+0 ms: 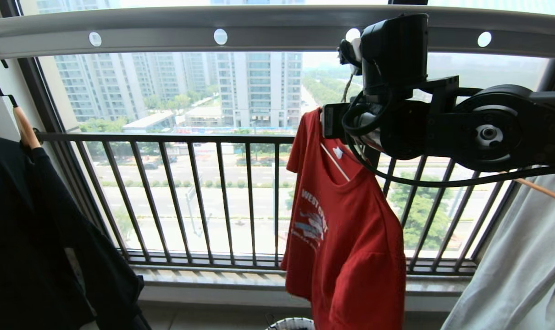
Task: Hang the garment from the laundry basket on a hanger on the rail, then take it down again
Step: Take the clothes off the clothes rack
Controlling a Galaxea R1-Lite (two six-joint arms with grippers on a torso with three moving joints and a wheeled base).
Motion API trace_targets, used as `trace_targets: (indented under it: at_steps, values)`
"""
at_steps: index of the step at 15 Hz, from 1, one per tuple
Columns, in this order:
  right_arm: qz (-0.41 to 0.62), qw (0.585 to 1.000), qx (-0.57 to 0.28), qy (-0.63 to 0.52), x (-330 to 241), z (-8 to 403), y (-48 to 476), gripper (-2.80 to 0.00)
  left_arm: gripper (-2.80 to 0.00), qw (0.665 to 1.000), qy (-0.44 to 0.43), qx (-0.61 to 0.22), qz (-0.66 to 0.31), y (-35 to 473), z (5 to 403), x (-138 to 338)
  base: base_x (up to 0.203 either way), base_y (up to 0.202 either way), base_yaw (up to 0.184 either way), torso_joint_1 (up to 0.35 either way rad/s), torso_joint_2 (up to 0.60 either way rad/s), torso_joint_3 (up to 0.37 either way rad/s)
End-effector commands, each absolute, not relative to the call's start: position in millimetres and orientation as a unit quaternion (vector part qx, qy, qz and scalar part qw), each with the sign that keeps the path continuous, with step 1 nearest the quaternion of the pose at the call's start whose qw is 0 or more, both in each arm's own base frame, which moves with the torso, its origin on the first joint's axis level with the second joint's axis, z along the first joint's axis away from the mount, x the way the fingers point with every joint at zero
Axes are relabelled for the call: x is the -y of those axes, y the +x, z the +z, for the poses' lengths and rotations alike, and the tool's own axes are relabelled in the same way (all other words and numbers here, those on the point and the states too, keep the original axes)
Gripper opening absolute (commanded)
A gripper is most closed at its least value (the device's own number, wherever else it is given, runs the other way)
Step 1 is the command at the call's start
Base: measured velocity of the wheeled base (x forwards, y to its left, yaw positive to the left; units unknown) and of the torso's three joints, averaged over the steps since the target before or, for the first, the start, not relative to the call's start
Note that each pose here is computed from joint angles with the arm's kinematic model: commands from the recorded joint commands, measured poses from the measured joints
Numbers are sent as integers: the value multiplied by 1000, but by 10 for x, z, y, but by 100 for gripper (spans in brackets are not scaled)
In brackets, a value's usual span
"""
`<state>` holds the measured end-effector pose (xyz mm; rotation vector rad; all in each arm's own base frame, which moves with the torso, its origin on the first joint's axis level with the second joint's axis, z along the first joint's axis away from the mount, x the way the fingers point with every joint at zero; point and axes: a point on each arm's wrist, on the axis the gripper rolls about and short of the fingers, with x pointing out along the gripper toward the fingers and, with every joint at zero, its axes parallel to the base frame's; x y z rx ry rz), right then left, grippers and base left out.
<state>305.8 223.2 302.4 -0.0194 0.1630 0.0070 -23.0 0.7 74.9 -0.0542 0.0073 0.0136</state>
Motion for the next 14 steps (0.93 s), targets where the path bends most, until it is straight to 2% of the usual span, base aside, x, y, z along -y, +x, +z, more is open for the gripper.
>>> trace_targets:
  at_steps: [1,5,14]
  values:
    - [1,997,-81,-9,-2215,3021,3080,-280,-280,1000,-28,-4,7,-230,752,-7,0,0,0,0,0,0]
    - [-8,996,-83,-11,-2144,3003,3164,-280,-280,1000,-28,-4,7,-229,748,-7,0,0,0,0,0,0]
    - [-1,998,-64,-5,-2031,3208,2990,-280,-280,1000,-28,-4,7,-230,752,-7,0,0,0,0,0,0]
